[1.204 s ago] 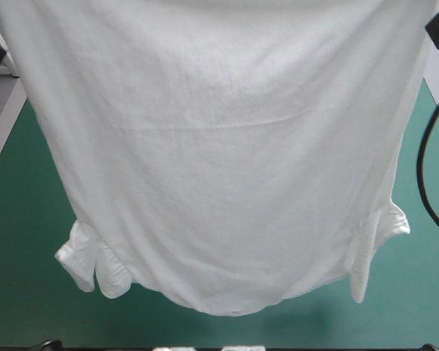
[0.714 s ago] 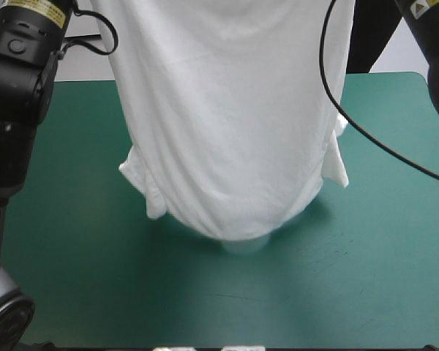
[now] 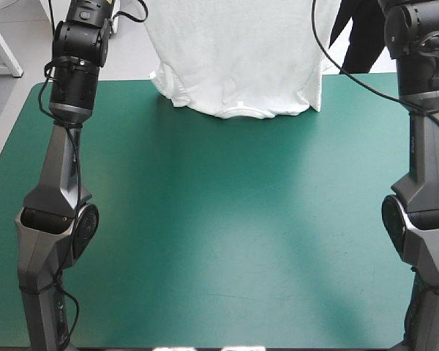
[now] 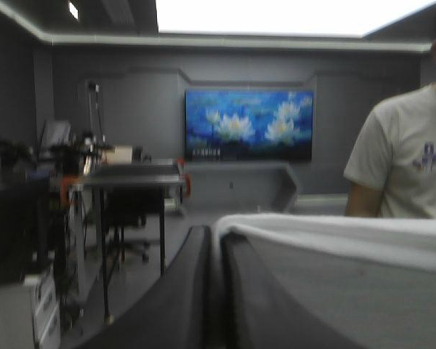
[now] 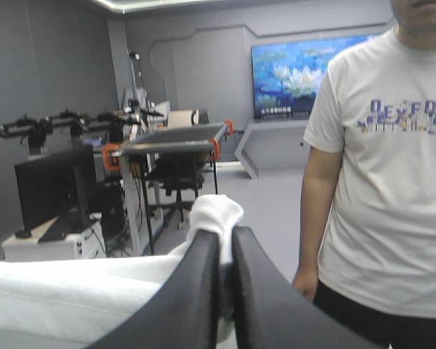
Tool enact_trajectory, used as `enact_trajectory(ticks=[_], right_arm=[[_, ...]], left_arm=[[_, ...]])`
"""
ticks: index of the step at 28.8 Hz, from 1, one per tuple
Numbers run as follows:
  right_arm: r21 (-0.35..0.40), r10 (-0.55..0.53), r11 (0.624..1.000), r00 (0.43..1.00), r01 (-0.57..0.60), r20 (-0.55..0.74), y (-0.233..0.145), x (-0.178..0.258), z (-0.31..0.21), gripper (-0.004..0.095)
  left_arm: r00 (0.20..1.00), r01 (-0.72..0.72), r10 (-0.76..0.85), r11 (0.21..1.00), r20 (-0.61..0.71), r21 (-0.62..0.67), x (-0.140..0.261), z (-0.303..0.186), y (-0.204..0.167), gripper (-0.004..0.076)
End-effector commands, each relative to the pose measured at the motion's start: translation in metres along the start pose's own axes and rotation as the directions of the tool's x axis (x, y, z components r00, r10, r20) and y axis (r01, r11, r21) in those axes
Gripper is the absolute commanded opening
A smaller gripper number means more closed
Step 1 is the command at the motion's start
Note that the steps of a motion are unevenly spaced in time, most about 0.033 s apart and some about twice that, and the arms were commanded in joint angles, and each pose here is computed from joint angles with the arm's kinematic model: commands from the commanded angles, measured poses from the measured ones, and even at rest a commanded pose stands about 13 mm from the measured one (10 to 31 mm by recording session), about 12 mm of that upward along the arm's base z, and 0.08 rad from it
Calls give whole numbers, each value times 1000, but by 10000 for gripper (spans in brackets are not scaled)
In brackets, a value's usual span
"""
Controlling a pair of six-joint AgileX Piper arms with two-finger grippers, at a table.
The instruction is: Fold the cloth
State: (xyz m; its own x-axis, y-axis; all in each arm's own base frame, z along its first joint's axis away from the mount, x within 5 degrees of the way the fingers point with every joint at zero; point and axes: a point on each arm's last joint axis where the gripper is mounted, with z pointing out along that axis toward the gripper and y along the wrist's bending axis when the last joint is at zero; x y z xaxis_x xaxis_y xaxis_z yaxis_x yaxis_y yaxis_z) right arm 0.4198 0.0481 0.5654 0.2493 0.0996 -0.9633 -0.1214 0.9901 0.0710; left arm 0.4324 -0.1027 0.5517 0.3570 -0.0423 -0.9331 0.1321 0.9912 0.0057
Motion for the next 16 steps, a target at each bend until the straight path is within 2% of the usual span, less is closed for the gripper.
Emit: enact_trajectory(ticks=[1, 4, 8, 11, 16], right_arm=[[26, -33, 999, 999, 34, -41, -8, -17, -16, -17], [26, -77, 996, 976, 84, -204, -10, 4, -15, -17], [20, -82, 995, 927, 96, -367, -12, 32, -21, -17], [-1, -116, 991, 864, 133, -491, -14, 56, -32, -17], [-22, -126, 989, 761, 145, -636, -16, 88, -61, -17]], left_arm=[[993, 19, -19, 1000, -121, -2, -21, -17, 12, -10], [958, 8, 3, 999, -286, 37, -10, -22, 18, -10], [887, 42, 17, 992, -462, 117, 5, -31, 24, -10], [812, 79, 32, 983, -583, 163, 17, -41, 28, -10], [633, 114, 58, 979, -772, 167, 43, -74, 26, -10]])
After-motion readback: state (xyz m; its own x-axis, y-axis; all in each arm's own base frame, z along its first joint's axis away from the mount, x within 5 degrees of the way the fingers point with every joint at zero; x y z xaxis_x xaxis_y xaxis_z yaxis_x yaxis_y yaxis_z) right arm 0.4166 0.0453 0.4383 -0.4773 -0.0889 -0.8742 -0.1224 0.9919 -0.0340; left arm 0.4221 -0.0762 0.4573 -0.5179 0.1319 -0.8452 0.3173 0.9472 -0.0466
